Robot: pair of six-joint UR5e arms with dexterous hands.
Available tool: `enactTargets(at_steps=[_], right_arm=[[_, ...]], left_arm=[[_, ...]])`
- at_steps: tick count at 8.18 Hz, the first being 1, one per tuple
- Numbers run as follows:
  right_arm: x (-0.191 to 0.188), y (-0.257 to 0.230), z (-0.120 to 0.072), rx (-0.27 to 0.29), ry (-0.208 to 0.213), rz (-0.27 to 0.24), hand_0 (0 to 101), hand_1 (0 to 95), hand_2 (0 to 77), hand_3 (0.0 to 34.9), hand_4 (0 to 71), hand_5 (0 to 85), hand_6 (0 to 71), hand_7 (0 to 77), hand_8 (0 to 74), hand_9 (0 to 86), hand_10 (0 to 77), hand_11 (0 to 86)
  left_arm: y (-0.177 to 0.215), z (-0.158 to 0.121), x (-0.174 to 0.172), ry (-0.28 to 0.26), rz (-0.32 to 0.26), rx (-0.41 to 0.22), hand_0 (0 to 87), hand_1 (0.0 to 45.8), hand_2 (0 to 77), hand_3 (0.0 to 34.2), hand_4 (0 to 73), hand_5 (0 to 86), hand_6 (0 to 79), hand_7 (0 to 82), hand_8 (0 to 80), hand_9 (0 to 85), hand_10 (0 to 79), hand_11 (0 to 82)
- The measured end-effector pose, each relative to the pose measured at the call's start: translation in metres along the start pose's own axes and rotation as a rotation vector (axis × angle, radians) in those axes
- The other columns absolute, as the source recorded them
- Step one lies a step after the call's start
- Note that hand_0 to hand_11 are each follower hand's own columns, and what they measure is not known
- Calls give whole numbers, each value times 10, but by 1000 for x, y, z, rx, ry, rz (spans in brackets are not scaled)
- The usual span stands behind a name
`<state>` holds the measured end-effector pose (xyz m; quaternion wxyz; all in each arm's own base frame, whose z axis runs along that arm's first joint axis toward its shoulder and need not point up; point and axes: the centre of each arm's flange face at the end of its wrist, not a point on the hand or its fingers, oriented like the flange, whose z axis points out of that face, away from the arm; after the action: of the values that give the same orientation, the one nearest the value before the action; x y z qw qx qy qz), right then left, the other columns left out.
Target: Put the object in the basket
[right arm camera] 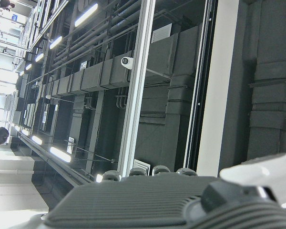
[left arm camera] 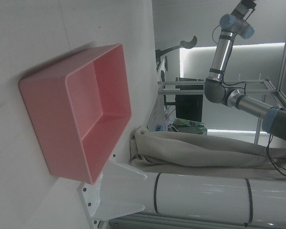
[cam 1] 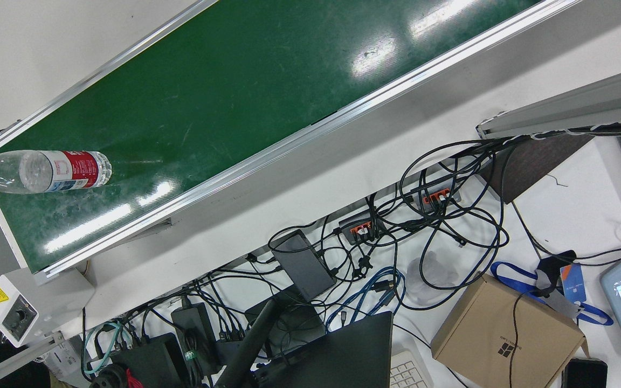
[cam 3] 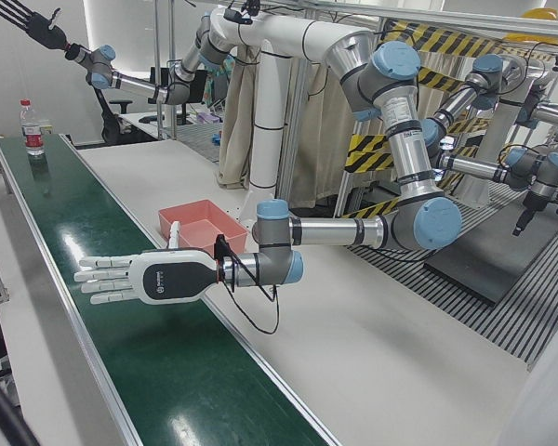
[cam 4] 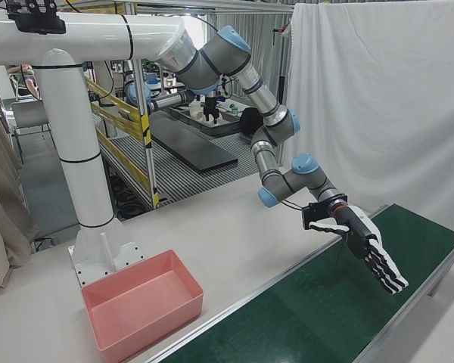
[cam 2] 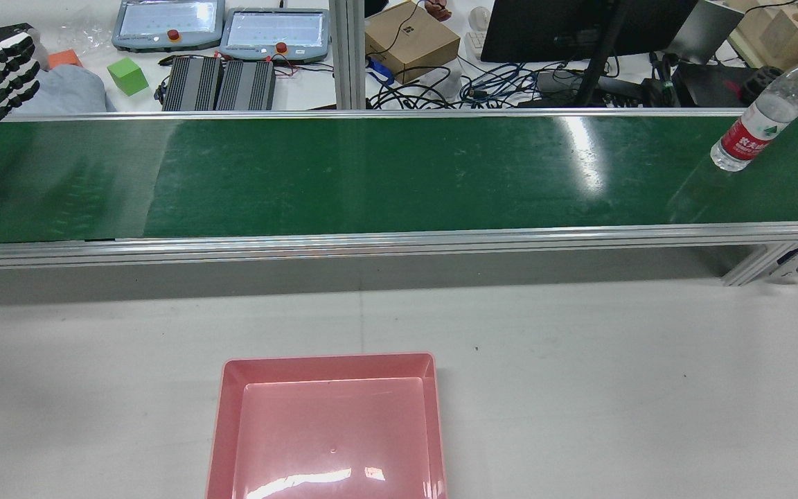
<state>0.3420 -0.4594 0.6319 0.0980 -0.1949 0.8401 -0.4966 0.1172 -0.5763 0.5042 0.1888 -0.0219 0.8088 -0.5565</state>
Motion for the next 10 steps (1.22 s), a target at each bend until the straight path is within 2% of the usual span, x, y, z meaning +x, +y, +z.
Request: enactTargets(at_steps=[3, 10], right_arm=[[0, 0, 0, 1, 0, 0, 3, 0, 11, 1, 5, 0, 0, 5, 0, 0, 5, 0], [0, 0, 0, 0, 0, 0, 3, 0, 11, 1, 5, 0, 0, 5, 0, 0, 5, 0]], left_arm=[[0, 0, 0, 0, -1, 0, 498, 11, 5, 28, 11, 93, 5, 5, 33, 16, 11, 22], [0, -1, 1, 1, -1, 1, 499, 11, 5, 21, 11, 93, 5, 5, 49, 44, 16, 38]])
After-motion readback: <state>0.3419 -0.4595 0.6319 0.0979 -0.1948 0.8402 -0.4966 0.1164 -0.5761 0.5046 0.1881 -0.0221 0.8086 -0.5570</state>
